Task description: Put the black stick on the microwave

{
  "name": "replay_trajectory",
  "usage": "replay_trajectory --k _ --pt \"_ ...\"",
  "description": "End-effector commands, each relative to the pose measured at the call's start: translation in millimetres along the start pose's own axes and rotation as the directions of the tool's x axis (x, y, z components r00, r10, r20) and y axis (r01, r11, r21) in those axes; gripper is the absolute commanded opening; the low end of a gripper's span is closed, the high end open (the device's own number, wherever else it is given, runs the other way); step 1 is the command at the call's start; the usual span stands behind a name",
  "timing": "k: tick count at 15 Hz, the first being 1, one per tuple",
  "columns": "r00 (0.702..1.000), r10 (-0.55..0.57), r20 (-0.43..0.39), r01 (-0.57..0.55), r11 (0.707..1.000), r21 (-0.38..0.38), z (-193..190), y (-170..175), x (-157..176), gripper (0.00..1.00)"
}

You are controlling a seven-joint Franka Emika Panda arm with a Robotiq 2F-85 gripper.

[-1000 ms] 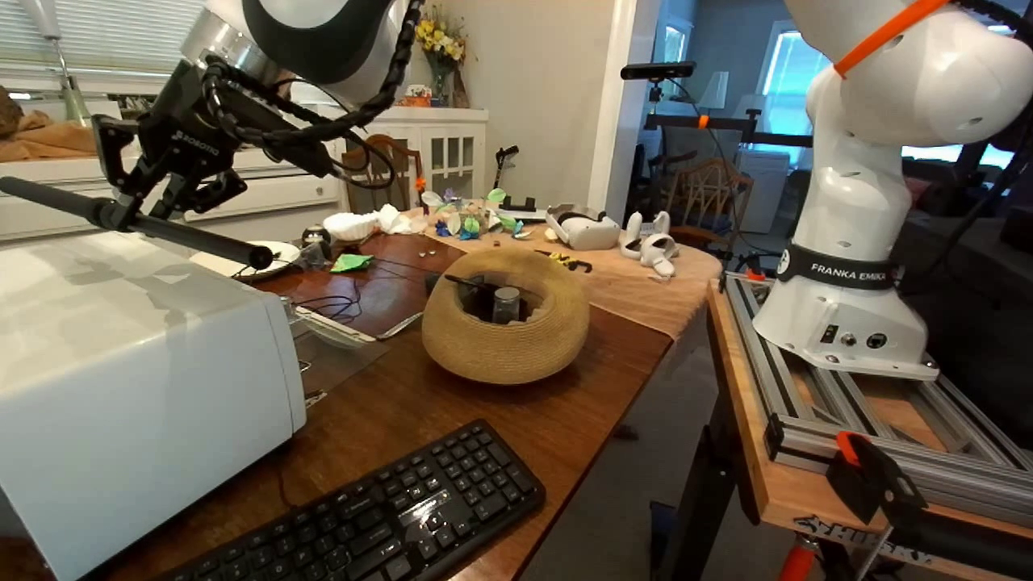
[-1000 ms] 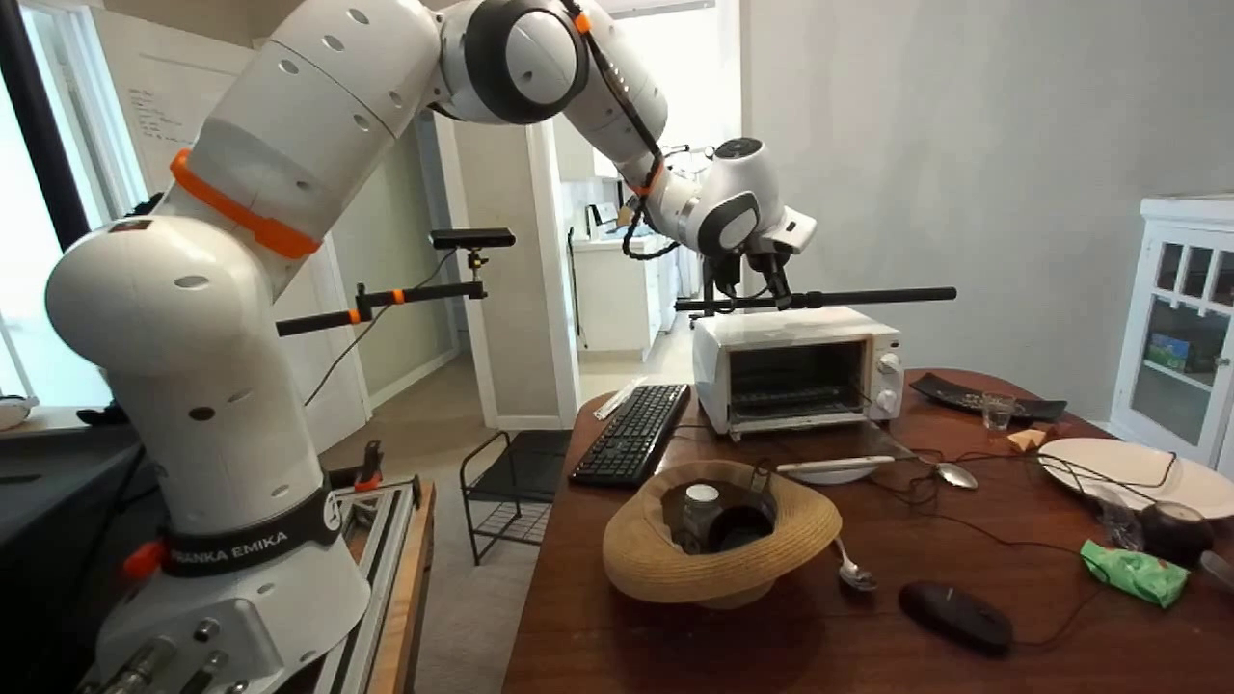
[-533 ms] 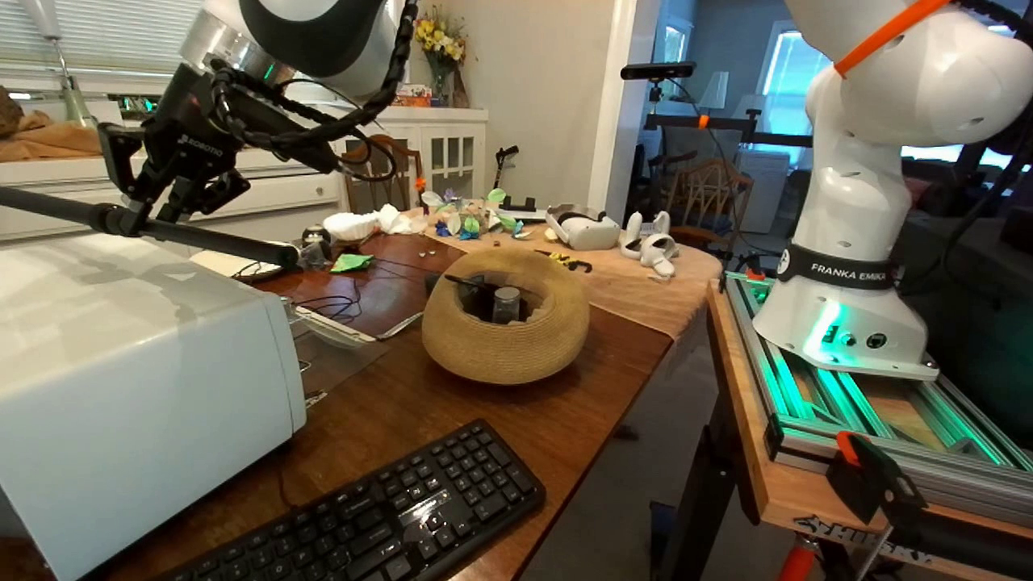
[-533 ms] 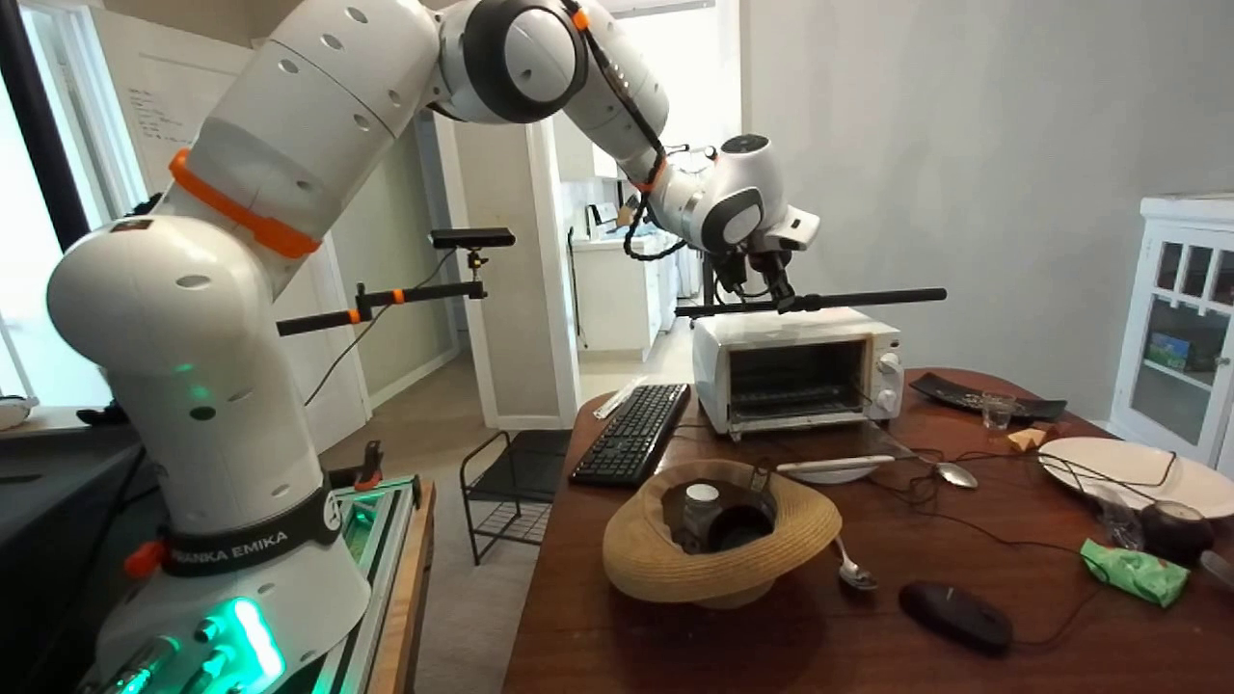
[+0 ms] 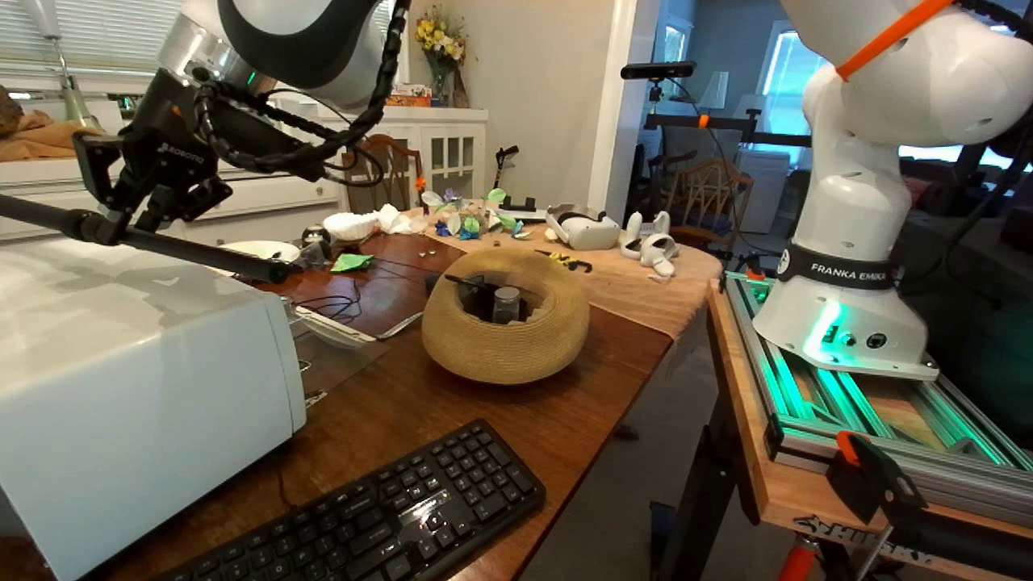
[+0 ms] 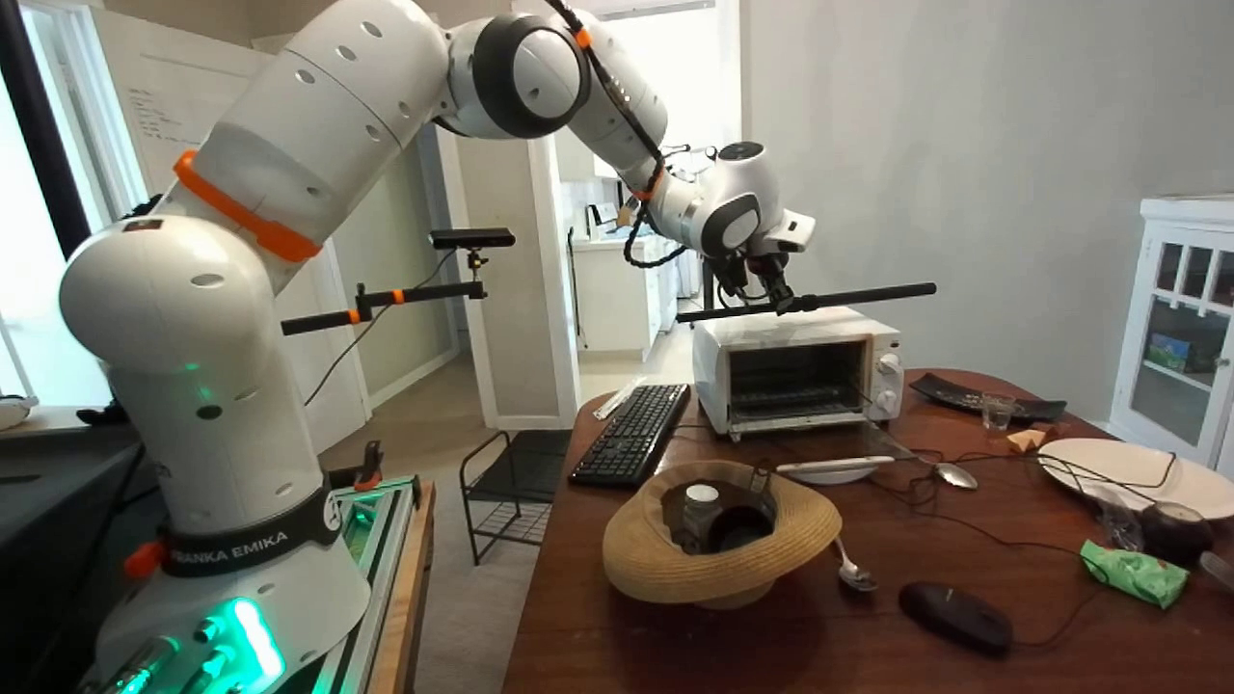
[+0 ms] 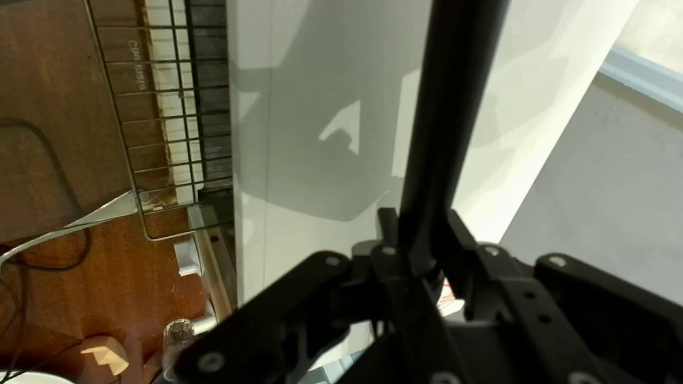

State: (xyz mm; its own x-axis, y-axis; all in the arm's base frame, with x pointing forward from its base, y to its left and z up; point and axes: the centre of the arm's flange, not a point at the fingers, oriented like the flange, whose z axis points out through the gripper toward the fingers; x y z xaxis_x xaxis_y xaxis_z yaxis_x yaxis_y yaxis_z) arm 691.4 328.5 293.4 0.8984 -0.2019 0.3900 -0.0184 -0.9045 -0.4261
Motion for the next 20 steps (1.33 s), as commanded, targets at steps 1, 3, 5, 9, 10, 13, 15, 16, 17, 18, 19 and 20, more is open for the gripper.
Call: replay_trajectory --k 1,3,5,9,10,13,15,16,17,18,19,20 --pt "1.0 -0.001 -0.001 0.001 1.0 0.0 1 -1 0 0.22" --pt "1.0 -0.001 -0.004 0.001 1.0 0.003 2 -2 1 0.22" --pt "1.0 -0.001 -0.006 0.001 1.0 0.004 1 -2 2 0.22" --pt "1.0 0.008 -0.03 -0.009 1.0 -0.03 3 0 -1 0.06" --pt "0.999 0.02 -0.035 -0.022 0.999 -0.037 3 0 -3 0.06" --pt "0.999 0.03 -0.045 -0.032 0.998 -0.045 4 -7 -11 0.06" --pt "0.999 0.03 -0.035 -0.031 0.999 -0.035 7 -15 -15 0.06" --pt "0.999 0.03 -0.03 -0.031 0.999 -0.035 7 -21 -18 0.06" --pt "0.999 0.029 -0.026 -0.03 0.999 -0.034 7 -25 -21 0.06" --pt "0.999 0.035 -0.024 -0.036 0.999 -0.04 7 -27 -25 0.06" --pt "0.999 0.046 -0.027 -0.047 0.998 -0.05 6 -28 -28 0.06" --pt "0.998 0.06 -0.026 -0.061 0.996 -0.06 6 -28 -32 0.06"
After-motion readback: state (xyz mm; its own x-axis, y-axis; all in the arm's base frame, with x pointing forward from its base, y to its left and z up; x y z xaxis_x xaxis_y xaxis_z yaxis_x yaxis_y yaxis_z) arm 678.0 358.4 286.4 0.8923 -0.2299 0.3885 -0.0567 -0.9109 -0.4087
